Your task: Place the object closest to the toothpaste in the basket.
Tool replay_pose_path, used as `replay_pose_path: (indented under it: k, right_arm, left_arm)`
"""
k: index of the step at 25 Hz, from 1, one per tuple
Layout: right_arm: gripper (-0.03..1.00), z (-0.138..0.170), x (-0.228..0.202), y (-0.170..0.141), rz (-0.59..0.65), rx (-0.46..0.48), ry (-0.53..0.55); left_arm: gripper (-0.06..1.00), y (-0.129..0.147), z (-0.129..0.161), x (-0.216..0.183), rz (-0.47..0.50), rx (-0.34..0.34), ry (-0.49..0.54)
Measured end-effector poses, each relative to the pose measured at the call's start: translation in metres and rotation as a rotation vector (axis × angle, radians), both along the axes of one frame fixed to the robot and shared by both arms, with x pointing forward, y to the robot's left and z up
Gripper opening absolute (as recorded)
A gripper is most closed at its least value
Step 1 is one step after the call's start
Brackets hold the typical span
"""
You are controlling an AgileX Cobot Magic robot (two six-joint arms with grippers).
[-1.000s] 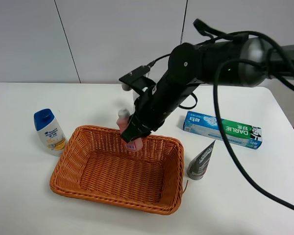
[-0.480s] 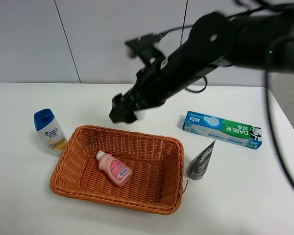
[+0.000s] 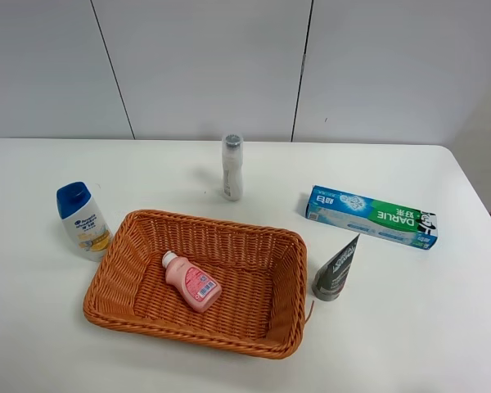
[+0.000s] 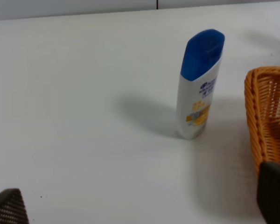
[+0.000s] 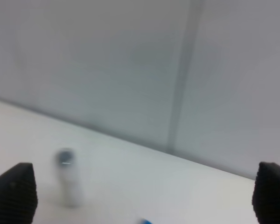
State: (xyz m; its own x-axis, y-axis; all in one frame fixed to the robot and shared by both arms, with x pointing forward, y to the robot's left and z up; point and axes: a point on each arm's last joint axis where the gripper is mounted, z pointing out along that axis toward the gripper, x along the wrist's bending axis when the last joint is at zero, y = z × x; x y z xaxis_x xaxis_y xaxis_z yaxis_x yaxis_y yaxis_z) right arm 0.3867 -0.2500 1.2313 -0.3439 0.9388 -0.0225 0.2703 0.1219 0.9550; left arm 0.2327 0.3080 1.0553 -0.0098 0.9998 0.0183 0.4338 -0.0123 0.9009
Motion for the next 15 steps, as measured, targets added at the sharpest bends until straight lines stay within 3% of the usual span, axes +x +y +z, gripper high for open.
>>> replay_pose_path:
  k: [4,7,11,15]
  right_arm:
    - [0.90,-0.031,-0.059,-0.035,-0.187,-0.022,0.019]
    - [0.89,-0.080,-0.093,-0.045,-0.286,-0.041,0.121]
    - [0.89,-0.138,-0.130,-0.047,-0.346,-0.034,0.189]
    - [0.89,-0.171,-0.155,-0.048,-0.377,-0.009,0.154]
  left_arm:
    - [1.00,0.000,0.000,0.000,0.000,0.000,0.000]
    - [1.00,0.000,0.000,0.000,0.000,0.000,0.000]
    - [1.00,0.000,0.000,0.000,0.000,0.000,0.000]
    - [1.00,0.000,0.000,0.000,0.000,0.000,0.000]
